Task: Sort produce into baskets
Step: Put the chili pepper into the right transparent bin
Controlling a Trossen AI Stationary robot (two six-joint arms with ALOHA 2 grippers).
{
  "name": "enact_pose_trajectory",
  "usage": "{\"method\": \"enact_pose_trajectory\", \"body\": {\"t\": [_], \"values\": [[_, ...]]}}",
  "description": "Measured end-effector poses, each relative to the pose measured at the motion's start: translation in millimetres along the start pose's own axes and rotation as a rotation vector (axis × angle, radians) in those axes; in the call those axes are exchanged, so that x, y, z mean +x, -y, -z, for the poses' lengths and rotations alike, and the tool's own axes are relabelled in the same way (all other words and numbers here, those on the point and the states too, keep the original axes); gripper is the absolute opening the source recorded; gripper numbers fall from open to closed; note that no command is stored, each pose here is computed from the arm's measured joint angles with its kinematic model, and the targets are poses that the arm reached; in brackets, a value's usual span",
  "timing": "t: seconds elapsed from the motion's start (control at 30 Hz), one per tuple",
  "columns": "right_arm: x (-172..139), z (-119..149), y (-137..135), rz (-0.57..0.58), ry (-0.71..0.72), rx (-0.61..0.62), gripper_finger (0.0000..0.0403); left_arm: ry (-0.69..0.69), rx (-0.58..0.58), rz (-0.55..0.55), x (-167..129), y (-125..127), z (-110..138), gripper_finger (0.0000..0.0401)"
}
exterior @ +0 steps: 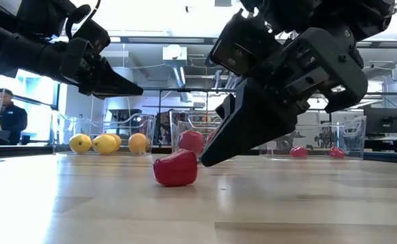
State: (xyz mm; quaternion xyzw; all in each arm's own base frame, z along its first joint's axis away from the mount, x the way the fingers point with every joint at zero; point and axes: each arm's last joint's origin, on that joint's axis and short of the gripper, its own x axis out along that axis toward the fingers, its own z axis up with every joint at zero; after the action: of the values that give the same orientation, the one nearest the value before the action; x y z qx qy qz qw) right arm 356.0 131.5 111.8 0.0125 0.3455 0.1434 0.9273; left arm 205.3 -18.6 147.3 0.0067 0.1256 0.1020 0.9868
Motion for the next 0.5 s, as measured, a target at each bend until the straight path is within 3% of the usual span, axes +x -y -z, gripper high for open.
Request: {"method": "enact_pose_trajectory", "body": {"t": [0.23,0.37,0.5], "values": [[-2.6,-1.8,0.0,0.021,0.001,-0.022,0.0001,0.0,0.0,0.001,0.0,0.1,0.0,0.0],[-23.5,-14.4,1.0,0.131,0.002,-0.024,0.0,-0.003,0.001,0.001,0.0,0.0,0.2,0.0],[-62.7,-30.0,4.3,0.317,-0.017,-0.025,0.0,-0.005,0.002,0.001,-0.1,0.1,0.4,0.0]]}}
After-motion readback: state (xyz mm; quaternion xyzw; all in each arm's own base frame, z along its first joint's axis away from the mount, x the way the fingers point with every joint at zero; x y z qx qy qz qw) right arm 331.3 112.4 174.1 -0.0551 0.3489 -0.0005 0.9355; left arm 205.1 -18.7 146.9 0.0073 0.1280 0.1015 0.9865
